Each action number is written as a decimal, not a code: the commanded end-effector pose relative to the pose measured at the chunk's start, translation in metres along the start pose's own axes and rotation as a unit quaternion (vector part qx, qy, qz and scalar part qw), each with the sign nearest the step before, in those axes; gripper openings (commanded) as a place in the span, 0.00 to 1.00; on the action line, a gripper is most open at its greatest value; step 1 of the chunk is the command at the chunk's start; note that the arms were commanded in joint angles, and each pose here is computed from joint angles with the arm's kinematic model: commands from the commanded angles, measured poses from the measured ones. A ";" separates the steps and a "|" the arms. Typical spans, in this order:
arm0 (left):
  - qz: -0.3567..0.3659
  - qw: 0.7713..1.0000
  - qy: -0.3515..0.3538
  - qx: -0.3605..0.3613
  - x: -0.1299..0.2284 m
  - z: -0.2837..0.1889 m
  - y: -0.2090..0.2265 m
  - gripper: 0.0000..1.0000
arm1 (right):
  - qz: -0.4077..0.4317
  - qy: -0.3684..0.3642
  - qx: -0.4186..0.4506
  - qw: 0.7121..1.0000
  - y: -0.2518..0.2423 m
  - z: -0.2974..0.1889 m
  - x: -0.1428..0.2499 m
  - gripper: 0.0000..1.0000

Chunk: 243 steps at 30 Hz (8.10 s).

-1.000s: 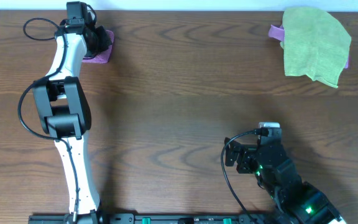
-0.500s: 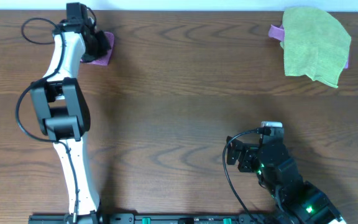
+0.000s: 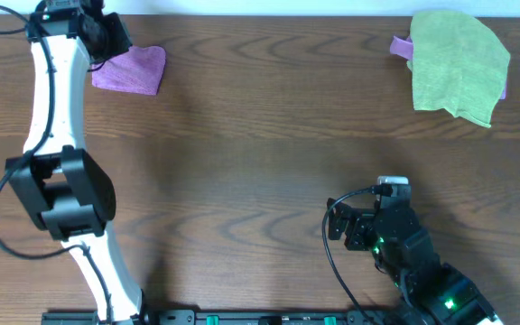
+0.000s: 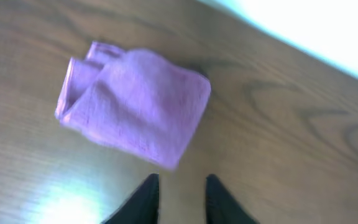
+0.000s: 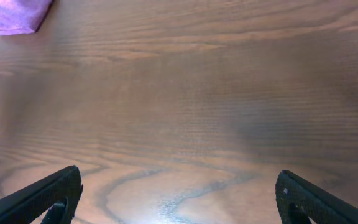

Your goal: Fold the cloth

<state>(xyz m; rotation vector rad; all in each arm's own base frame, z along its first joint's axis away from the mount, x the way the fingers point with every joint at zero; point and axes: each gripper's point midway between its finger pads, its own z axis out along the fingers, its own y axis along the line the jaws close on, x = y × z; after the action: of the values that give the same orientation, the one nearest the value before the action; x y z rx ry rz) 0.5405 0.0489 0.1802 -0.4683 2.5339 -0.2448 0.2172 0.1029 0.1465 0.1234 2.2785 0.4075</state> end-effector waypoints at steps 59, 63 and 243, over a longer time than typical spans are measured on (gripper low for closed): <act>0.043 0.983 -0.135 0.113 0.397 -0.361 0.031 0.84 | -0.057 -0.195 0.007 0.979 0.003 -0.303 0.024 0.99; 0.050 0.981 -0.141 0.121 0.410 -0.361 0.034 0.87 | -0.059 -0.214 -0.010 0.975 0.020 -0.301 0.038 0.99; -0.009 0.956 -0.276 -0.095 0.306 -0.251 0.108 0.95 | 0.028 -0.074 0.256 0.963 -0.173 -0.025 0.052 0.99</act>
<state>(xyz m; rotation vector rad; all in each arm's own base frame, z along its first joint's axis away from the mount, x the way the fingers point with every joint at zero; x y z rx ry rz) 0.1217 0.0496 0.2285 -0.5359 1.9922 0.1032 0.1721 -0.0525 0.0736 0.4674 2.1735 -0.1391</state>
